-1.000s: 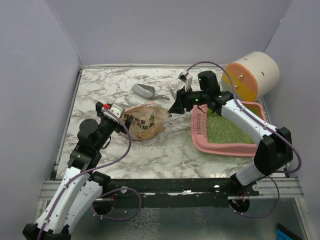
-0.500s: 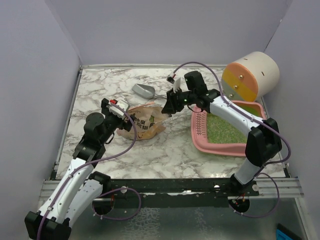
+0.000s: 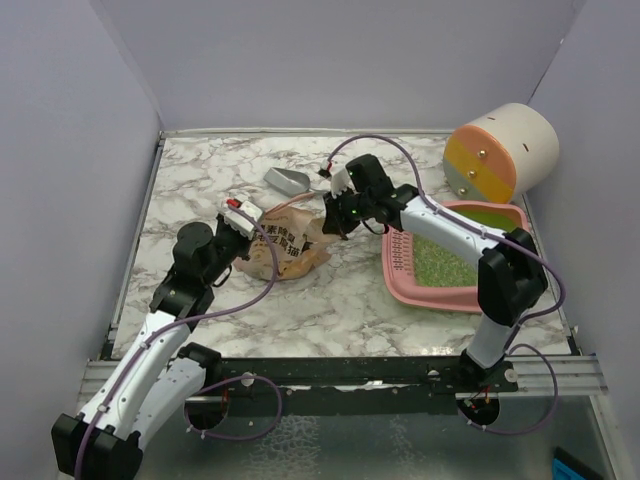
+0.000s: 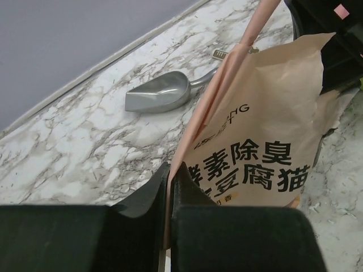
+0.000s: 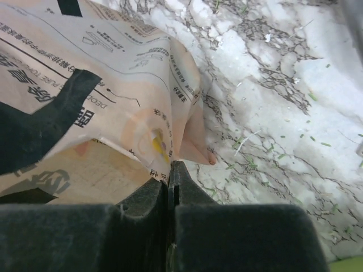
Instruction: Fill the litter box with clean litter
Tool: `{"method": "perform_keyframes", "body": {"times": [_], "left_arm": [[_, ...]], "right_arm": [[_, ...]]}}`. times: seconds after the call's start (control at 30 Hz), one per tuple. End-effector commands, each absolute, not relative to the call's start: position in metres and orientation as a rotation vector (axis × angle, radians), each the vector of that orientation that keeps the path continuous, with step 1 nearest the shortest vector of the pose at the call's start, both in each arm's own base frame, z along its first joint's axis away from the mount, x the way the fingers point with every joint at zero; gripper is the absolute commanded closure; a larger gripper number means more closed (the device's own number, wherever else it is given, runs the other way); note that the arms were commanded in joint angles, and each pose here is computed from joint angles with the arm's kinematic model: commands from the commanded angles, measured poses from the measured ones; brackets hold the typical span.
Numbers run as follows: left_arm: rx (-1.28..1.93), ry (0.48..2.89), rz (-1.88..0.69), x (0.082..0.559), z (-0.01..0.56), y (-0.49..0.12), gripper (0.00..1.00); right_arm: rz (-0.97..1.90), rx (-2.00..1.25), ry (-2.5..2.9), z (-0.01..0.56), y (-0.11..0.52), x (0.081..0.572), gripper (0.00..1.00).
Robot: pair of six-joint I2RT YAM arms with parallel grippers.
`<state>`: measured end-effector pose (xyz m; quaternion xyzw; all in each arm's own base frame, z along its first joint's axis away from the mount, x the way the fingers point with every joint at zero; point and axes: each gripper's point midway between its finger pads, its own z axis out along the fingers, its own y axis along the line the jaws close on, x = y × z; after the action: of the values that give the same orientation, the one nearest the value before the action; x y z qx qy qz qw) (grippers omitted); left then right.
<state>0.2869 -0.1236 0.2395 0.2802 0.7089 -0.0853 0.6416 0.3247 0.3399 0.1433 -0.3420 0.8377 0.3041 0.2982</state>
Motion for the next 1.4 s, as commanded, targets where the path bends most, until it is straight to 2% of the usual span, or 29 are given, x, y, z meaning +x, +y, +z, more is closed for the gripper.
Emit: {"method": "perform_keyframes", "body": {"times": [0.0, 0.17, 0.3, 0.63, 0.67, 0.8, 0.97, 1.03, 1.17, 1.37], "left_arm": [[0.644, 1.581, -0.189, 0.283, 0.268, -0.122, 1.00], [0.654, 1.582, -0.201, 0.273, 0.293, -0.121, 1.00], [0.628, 1.519, -0.201, 0.260, 0.316, -0.116, 1.00], [0.586, 1.523, -0.280, 0.234, 0.283, -0.114, 1.00], [0.580, 1.526, -0.288, 0.233, 0.280, -0.114, 1.00], [0.561, 1.525, -0.296, 0.231, 0.276, -0.113, 1.00], [0.552, 1.528, -0.279, 0.232, 0.277, -0.111, 1.00], [0.555, 1.531, -0.279, 0.233, 0.277, -0.111, 1.00], [0.560, 1.537, -0.281, 0.234, 0.277, -0.112, 1.00], [0.554, 1.546, -0.272, 0.234, 0.276, -0.110, 1.00]], "right_arm": [[0.593, -0.791, 2.172, 0.181, 0.315, 0.341, 0.99], [0.539, -0.750, 2.089, 0.225, 0.296, 0.336, 0.99], [0.564, -0.799, 2.074, 0.235, 0.295, 0.327, 0.99], [0.687, -0.912, 1.951, 0.235, 0.298, 0.297, 0.99], [0.698, -0.925, 1.895, 0.241, 0.297, 0.293, 0.95], [0.707, -0.964, 1.642, 0.259, 0.288, 0.275, 0.53], [0.748, -0.965, 1.282, 0.264, 0.277, 0.248, 0.19], [0.773, -0.968, 1.266, 0.257, 0.277, 0.247, 0.15], [0.808, -1.042, 1.293, 0.234, 0.288, 0.253, 0.15], [0.804, -1.063, 1.261, 0.230, 0.296, 0.279, 0.15]]}}
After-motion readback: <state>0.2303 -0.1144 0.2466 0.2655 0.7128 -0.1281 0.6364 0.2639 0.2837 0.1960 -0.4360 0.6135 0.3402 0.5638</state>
